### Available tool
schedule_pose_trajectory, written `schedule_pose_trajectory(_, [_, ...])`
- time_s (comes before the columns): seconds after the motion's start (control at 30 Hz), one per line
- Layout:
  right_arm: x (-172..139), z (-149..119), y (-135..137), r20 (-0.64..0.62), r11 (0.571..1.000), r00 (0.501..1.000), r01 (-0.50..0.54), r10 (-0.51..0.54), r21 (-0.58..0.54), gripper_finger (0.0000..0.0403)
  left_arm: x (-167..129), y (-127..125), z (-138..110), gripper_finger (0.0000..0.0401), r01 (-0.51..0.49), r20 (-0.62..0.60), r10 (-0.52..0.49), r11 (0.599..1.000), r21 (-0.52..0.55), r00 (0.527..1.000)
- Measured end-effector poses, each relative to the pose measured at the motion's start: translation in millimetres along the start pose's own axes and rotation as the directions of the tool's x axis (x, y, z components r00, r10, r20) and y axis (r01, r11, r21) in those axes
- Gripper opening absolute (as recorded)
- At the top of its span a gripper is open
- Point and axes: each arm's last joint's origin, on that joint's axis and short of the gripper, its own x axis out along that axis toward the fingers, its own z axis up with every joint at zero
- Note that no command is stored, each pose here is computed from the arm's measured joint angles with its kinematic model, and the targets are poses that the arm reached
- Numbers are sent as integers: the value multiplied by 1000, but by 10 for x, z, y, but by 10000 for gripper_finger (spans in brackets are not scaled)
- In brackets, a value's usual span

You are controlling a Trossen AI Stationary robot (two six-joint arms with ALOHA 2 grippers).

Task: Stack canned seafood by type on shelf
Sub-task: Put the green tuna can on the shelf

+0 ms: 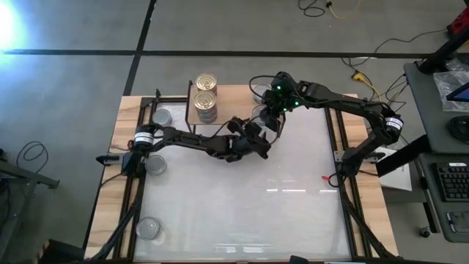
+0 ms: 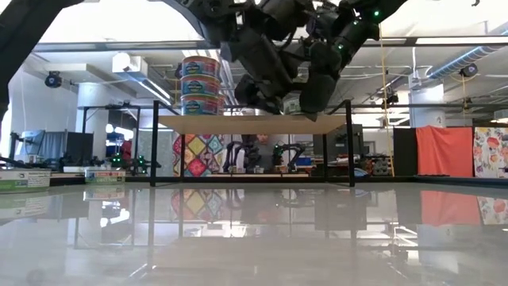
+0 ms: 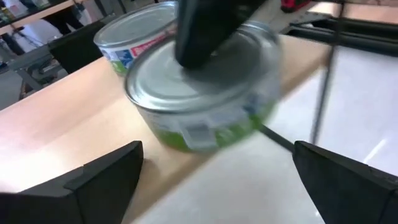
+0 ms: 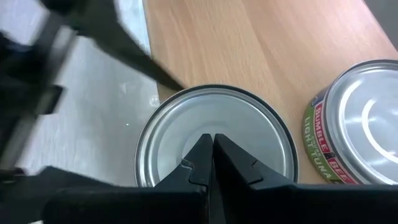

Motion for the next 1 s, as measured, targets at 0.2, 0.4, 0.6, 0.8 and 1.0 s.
schedule_pose_trajectory(0.2, [-2, 1, -1, 0, 1000, 1000, 2, -2, 1, 13, -325, -89, 59, 396, 56, 4, -56, 998, 28, 998])
schedule_pose_trajectory(0.4, [-64, 54, 6, 21, 1000, 1000, 10, -11, 27, 13, -895, -260, -13, 391, 112, -10, -112, 992, 62, 994])
schedule_pose_trajectory(0.6, [-317, 209, 92, 90, 999, 996, 5, 0, -53, 13, -1617, -361, -250, 384, 126, -23, -125, 989, 82, 992])
schedule_pose_trajectory(0.8, [-315, 233, 177, 124, 986, 981, -135, 147, -101, 13, -2203, -399, -560, 379, 158, -19, -157, 977, 146, 987])
schedule_pose_trajectory(1.0, [-160, 257, 168, 133, 985, 979, -139, 151, -100, 13, -2420, -401, -650, 379, 164, 24, -168, 980, 112, 985])
